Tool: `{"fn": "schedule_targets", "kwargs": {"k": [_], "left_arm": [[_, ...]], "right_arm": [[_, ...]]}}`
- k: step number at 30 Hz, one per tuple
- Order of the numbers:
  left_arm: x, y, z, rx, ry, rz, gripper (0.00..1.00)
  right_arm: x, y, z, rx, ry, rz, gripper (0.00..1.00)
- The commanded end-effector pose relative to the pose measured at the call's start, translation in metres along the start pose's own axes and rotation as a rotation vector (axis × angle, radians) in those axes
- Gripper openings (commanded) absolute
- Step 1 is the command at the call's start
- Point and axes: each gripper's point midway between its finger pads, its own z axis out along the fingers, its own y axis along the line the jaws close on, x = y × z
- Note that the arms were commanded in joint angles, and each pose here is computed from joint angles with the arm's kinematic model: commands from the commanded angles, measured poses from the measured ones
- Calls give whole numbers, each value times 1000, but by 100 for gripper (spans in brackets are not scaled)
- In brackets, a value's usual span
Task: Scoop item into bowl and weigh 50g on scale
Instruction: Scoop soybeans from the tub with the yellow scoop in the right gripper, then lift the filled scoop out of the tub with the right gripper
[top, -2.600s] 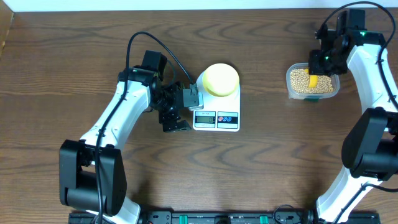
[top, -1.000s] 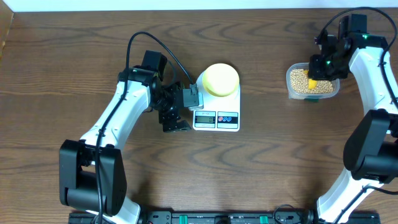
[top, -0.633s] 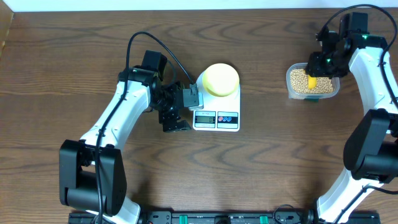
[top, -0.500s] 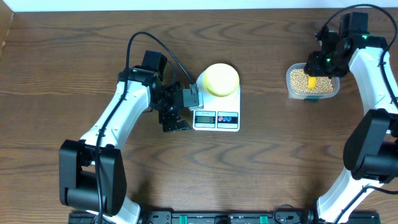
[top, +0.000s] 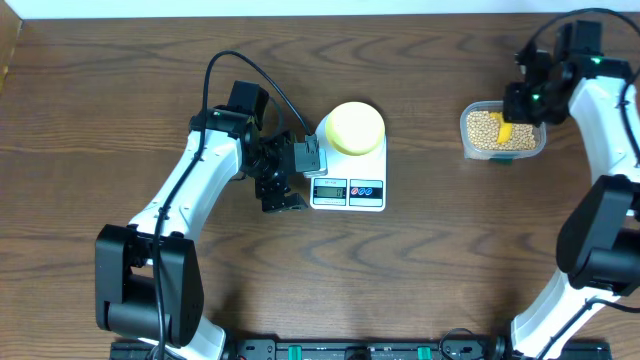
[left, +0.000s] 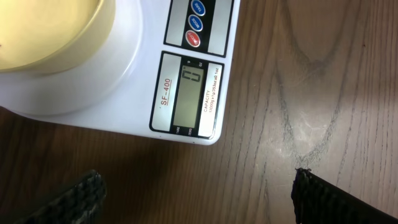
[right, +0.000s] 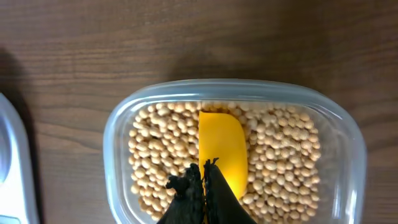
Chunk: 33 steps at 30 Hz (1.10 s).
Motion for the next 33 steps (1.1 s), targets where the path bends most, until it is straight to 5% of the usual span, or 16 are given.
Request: {"fn": "schedule_targets", "kwargs": {"k": [1, 17, 33], "left_arm": [[0, -2, 2, 14, -12, -1, 98], [0, -2, 1, 13, -12, -1, 98], [0, -2, 1, 13, -12, -1, 98]], "right_arm": [[3, -11, -10, -151, -24, 78, 1], [13, -9, 3, -380, -91, 191, 1], [4, -52, -43, -551, -231, 329, 1]]}}
